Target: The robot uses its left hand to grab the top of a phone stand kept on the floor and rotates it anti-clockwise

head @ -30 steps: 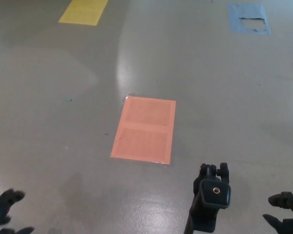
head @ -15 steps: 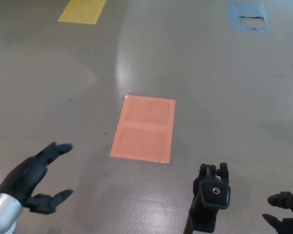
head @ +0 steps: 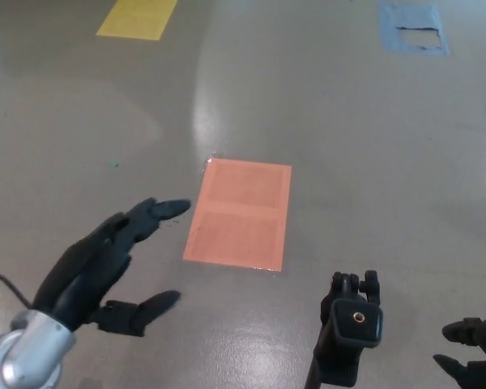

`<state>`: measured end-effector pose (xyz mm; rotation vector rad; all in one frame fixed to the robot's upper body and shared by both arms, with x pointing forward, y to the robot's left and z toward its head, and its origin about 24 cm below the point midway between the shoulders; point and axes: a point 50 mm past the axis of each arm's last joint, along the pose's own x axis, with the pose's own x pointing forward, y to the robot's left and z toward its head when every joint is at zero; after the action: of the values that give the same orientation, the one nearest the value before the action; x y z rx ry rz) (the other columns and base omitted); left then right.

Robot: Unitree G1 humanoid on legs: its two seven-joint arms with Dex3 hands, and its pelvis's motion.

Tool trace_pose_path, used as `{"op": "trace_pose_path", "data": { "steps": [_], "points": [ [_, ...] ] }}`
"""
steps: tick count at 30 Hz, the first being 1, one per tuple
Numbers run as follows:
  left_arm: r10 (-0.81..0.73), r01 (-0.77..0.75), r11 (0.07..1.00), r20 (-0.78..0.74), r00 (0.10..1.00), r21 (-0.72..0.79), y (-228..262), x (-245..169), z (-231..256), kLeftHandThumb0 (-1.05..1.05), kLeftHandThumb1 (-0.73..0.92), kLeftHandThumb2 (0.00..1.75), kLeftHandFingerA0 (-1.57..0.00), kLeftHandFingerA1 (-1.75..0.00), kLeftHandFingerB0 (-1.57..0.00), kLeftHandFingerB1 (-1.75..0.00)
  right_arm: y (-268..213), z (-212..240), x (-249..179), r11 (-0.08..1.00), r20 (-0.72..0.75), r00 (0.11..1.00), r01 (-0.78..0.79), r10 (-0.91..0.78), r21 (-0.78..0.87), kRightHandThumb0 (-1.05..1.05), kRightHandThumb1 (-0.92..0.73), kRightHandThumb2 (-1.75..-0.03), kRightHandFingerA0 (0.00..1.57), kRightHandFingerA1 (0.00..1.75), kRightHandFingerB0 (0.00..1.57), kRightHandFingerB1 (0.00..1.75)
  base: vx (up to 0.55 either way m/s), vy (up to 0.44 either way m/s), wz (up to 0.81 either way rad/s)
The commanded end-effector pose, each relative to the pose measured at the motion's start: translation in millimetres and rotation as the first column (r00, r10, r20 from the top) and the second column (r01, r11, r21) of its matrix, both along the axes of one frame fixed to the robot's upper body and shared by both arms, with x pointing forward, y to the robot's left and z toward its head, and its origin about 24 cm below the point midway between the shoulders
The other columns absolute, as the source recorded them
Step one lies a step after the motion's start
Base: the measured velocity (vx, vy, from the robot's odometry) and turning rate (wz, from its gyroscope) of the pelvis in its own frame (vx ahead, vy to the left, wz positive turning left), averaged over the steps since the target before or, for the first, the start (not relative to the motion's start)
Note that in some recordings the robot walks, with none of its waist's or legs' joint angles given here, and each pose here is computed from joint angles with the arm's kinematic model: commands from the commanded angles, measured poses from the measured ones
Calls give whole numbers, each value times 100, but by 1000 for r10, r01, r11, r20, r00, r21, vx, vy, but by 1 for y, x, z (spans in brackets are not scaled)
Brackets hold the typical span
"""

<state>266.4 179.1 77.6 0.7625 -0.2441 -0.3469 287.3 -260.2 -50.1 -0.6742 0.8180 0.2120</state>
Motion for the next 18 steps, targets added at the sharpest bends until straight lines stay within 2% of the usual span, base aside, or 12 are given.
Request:
{"op": "trace_pose_path", "data": {
  "steps": [1, 3, 4, 5, 10, 11, 12, 13, 14, 15, 17, 18],
  "points": [
    [-560, 546, 822, 397, 727, 159, -74, -92, 99, -19, 47, 55, -11, -32, -4, -35, -16, 8, 1, 1000, -40, 999, -16, 15, -25, -56, -64, -88, 38, 58, 6, 34, 0, 0, 0],
    [-583, 564, 807, 392, 711, 177, -76, -98, 101, -17, 46, 57, -8, -31, -2, -34, -16, 8, 1, 998, -34, 999, -30, 28, -48, -48, -80, -65, 40, 50, 12, 24, 0, 0, 0],
    [-583, 564, 807, 392, 711, 177, -76, -98, 101, -17, 46, 57, -8, -31, -2, -34, -16, 8, 1, 998, -34, 999, -30, 28, -48, -48, -80, -65, 40, 50, 12, 24, 0, 0, 0],
    [-590, 570, 802, 392, 706, 180, -76, -100, 102, -14, 47, 54, -10, -28, -7, -35, -16, 8, 1, 998, -33, 999, -39, 37, -58, -53, -65, -90, 37, 58, 4, 32, 0, 0, 0],
    [-629, 612, 769, 382, 677, 182, -80, -112, 104, -7, 49, 55, -8, -27, -9, -35, -15, 9, 2, 1000, -36, 999, -16, 16, -15, -56, -64, -87, 35, 57, 6, 33, 0, 0, 0],
    [-633, 615, 766, 382, 673, 186, -80, -113, 104, -9, 49, 57, -10, -22, -8, -36, -15, 9, 3, 1000, -34, 999, -16, 16, -13, -49, -78, -65, 39, 52, 12, 22, 0, 0, 0],
    [-635, 616, 765, 382, 671, 190, -81, -113, 105, -9, 49, 57, -10, -22, -8, -36, -15, 10, 3, 1000, -32, 999, -17, 17, -12, -49, -78, -65, 39, 52, 12, 22, 0, 0, 0],
    [-647, 626, 754, 384, 659, 198, -82, -117, 106, -4, 49, 55, -10, -28, -9, -35, -15, 11, 4, 1000, -29, 999, -21, 21, -9, -56, -63, -89, 39, 62, 5, 32, 0, 0, 0],
    [-650, 629, 752, 384, 656, 199, -83, -118, 106, -4, 49, 55, -10, -28, -9, -35, -15, 11, 4, 1000, -28, 999, -22, 22, -8, -56, -63, -89, 39, 62, 5, 32, 0, 0, 0],
    [-658, 638, 744, 385, 647, 200, -85, -120, 106, -2, 36, 83, -7, -46, -2, -47, -15, 11, 4, 1000, -29, 999, -24, 23, -14, -55, -64, -89, 39, 60, 5, 31, 0, 0, 0],
    [-668, 649, 734, 385, 637, 201, -87, -123, 105, -2, 36, 83, -7, -46, -2, -47, -15, 11, 4, 999, -30, 999, -26, 26, -22, -55, -64, -89, 39, 60, 5, 31, 0, 0, 0],
    [-677, 655, 727, 379, 631, 209, -88, -124, 105, -1, 36, 84, -18, -50, -4, -48, -15, 11, 4, 999, -26, 999, -42, 41, -32, -49, -79, -63, 39, 45, 7, 24, 0, 0, 0]
  ]
}}
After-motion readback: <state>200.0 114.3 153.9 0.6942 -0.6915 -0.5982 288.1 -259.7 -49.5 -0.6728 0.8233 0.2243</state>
